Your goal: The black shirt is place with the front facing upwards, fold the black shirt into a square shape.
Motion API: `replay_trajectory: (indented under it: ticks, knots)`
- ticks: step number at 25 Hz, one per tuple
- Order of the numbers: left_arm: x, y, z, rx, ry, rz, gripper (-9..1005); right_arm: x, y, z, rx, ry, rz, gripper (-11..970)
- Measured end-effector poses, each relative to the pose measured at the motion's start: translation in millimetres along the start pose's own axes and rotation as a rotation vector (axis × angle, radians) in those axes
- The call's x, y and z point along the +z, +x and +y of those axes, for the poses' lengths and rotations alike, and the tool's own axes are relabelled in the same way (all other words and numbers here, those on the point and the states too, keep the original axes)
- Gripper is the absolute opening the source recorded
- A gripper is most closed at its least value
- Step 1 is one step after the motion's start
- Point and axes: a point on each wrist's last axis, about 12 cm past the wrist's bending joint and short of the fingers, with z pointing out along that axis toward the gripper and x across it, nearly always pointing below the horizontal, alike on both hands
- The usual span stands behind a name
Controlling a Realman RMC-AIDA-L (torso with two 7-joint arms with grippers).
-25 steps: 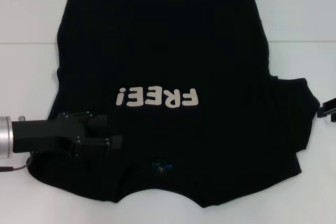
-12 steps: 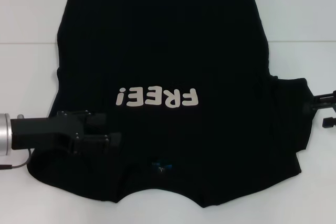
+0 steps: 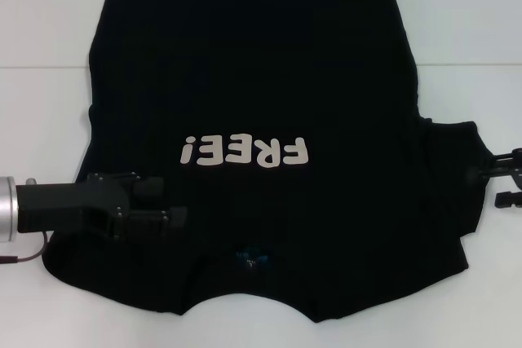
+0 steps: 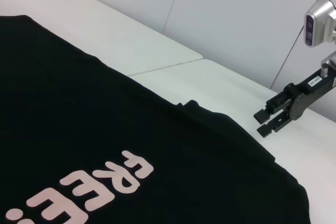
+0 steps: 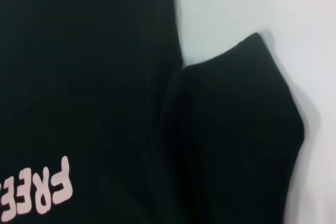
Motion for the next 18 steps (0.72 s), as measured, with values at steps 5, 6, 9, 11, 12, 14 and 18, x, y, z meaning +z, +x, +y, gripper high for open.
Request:
replay_trajectory:
  ticks: [5,6,9,11,12,14,18]
  knots:
    - [2,1,-1.0,-0.003,0.005,0.002,828,6,2,0.6,-0.006,0.007,0.000,791]
    - [2,1,-1.1,-0.003,0.006,0.002,828,7,2,0.6,-0.007,0.008,-0.002,792]
    - [2,0,-1.1,-0.002,0.005,0.002,828,10,3,-0.1,-0.012,0.011,-0.006,793]
    - [3,-1,-0.9,-0.006,0.006,0.004,828,12,4,-0.3,-0.014,0.013,-0.008,794]
    - [3,-1,-0.7,-0.006,0.006,0.004,828,13,4,-0.3,-0.016,0.013,-0.007,795]
    - [3,-2,-0.4,-0.005,0.006,0.005,828,15,5,0.1,-0.021,0.013,-0.007,796]
    - [4,-3,-0.3,-0.001,0.007,0.005,828,16,4,1.6,-0.028,0.013,-0.010,796]
